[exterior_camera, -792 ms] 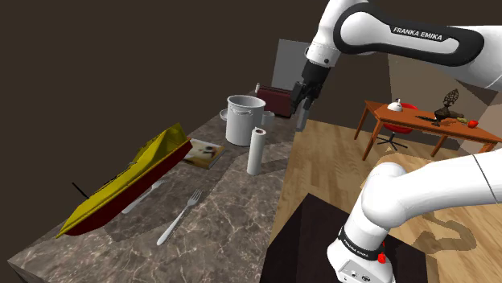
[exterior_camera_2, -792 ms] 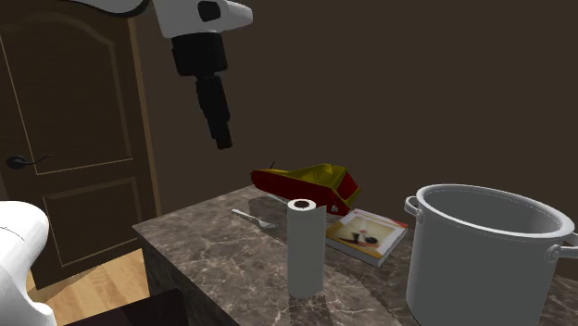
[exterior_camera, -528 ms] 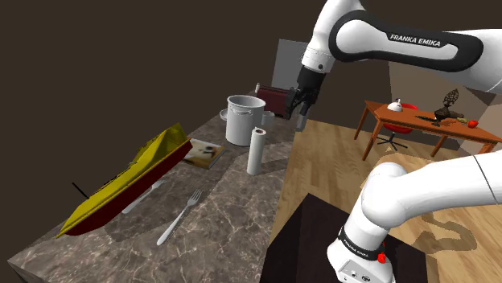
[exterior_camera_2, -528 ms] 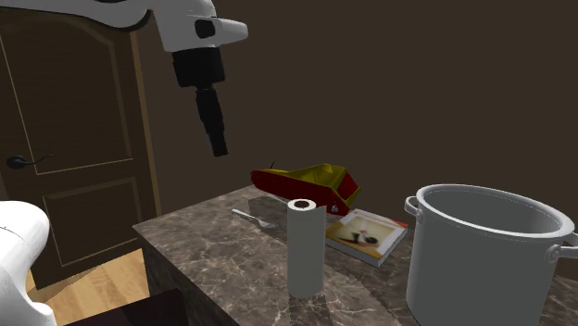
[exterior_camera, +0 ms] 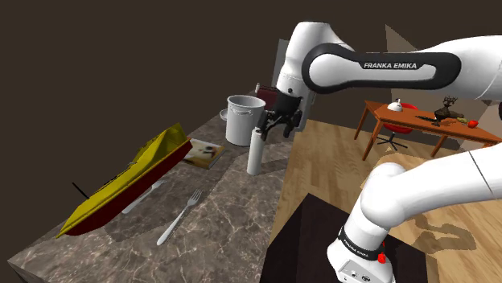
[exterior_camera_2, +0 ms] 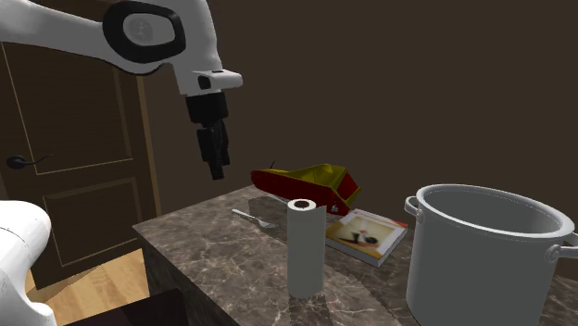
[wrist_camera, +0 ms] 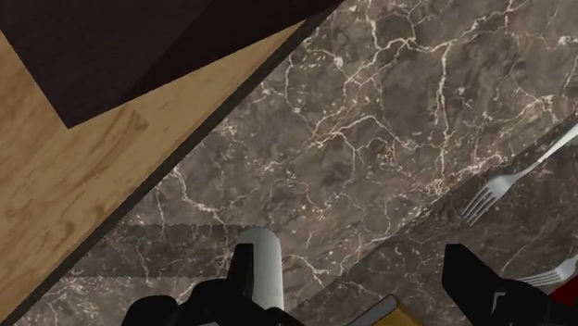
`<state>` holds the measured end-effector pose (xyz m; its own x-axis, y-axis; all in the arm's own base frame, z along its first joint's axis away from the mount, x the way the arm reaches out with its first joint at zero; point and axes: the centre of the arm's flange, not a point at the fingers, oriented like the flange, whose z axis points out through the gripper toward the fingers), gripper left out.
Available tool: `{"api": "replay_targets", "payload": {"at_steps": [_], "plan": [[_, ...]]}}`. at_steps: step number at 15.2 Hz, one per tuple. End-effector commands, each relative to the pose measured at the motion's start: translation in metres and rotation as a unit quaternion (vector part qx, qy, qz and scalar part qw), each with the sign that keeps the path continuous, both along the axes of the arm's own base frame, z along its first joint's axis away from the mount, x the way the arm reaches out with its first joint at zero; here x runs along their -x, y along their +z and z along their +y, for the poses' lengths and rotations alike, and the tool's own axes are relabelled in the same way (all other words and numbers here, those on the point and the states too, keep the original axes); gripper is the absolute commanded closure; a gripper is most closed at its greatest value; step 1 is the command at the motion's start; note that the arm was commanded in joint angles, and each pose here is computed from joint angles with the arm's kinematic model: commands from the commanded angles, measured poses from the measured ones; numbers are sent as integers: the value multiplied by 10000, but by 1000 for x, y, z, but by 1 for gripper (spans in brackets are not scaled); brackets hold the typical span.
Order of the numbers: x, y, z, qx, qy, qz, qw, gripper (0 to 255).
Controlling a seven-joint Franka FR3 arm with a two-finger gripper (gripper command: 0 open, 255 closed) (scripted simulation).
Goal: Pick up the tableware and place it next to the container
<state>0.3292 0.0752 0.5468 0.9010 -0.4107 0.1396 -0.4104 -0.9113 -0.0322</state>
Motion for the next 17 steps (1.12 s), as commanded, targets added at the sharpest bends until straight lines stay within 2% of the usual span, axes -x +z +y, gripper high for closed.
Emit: {"api": "replay_targets", "payload": {"at_steps": [1, 5, 9, 13, 17], "plan": [[-5, -18, 20, -21, -327, 20, 9995, 0], [-26, -50, 58, -56, -921, 66, 9957, 0], [-50, -83, 94, -90, -1511, 111, 9884, 0], [-78, -116, 127, -123, -2096, 156, 9776, 0], [-109, -148, 157, -157, -2674, 201, 9633, 0]]}}
